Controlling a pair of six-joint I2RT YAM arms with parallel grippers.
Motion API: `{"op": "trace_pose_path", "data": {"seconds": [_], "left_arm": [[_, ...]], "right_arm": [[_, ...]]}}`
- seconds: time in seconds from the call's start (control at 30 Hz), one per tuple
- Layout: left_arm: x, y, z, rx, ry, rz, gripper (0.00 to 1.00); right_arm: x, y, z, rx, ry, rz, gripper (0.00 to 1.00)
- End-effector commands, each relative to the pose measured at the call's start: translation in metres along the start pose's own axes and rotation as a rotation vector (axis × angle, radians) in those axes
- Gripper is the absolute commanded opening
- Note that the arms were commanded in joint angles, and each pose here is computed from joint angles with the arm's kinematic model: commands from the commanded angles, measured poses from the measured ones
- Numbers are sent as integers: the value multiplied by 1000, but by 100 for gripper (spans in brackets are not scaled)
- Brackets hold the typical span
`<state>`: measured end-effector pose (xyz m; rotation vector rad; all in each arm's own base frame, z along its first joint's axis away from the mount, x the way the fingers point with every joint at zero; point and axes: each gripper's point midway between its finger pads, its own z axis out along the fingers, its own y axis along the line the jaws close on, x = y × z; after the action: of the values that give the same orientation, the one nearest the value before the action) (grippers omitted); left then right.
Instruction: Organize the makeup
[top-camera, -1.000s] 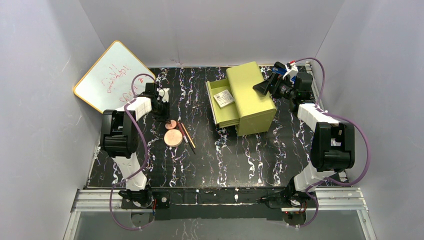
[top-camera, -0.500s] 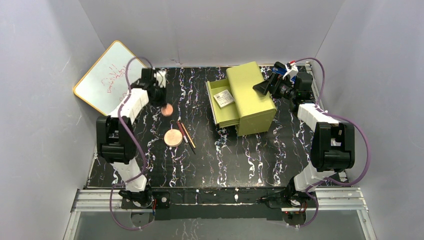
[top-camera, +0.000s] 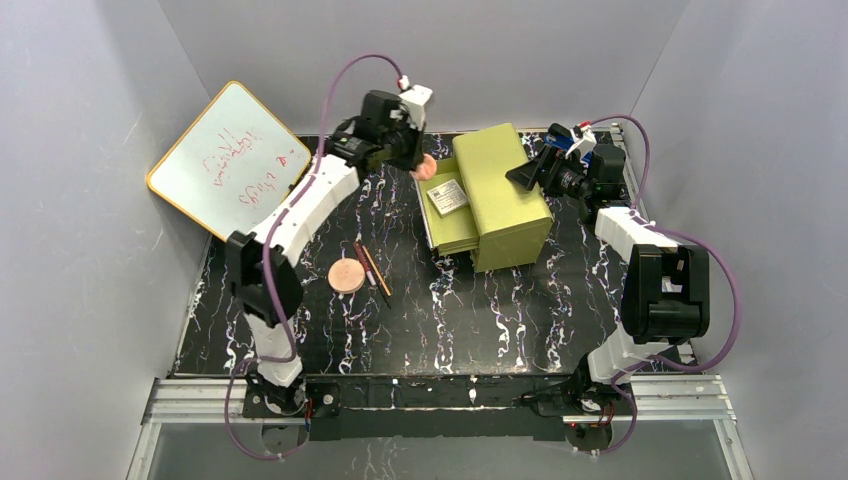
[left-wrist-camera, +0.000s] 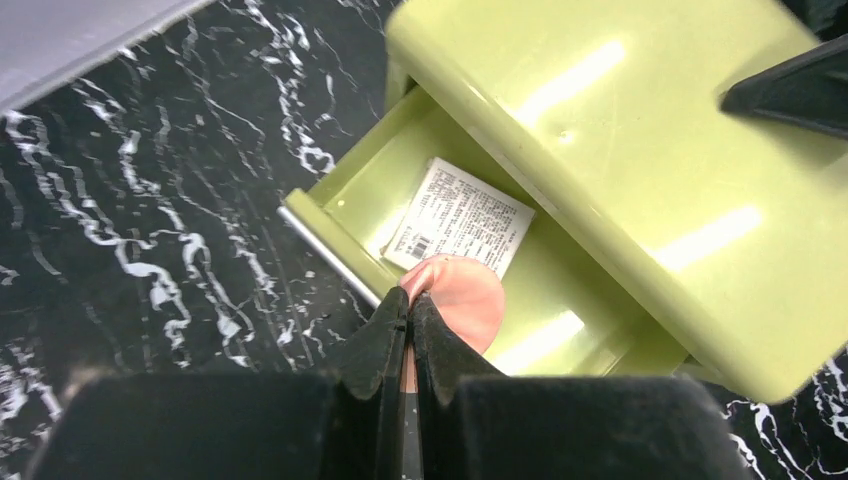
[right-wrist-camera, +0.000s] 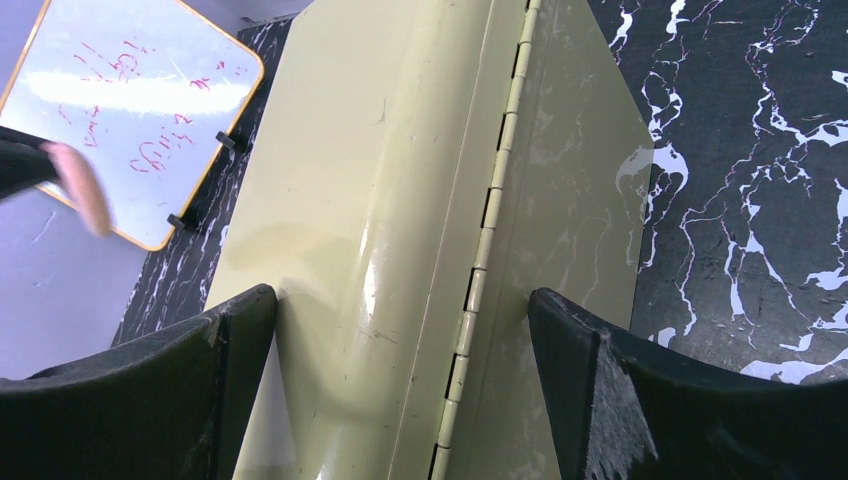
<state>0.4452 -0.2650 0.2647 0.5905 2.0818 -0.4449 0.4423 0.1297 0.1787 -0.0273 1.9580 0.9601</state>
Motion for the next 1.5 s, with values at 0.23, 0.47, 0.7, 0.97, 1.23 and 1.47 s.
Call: {"op": "trace_pose_path", "data": {"seconds": [0.23, 0.47, 0.7, 0.97, 1.23, 1.47], "left_arm": [[46, -67, 49, 117, 163, 52, 0], [79, -115, 53, 215, 239, 69, 0], [95, -116, 46, 160, 263, 89, 64], [49, -65, 9, -25, 99, 100, 85], [21, 6, -61, -132, -25, 24, 80], [119, 53, -99, -259, 210, -38, 77]], "right_arm": [[82, -43, -14, 147, 224, 103, 100], [83, -45, -13, 147, 228, 106, 100], [84, -45, -13, 146, 229, 107, 100], [84, -44, -13, 144, 229, 106, 100], [83, -43, -13, 143, 228, 105, 100], [84, -45, -12, 139, 227, 106, 100]]}}
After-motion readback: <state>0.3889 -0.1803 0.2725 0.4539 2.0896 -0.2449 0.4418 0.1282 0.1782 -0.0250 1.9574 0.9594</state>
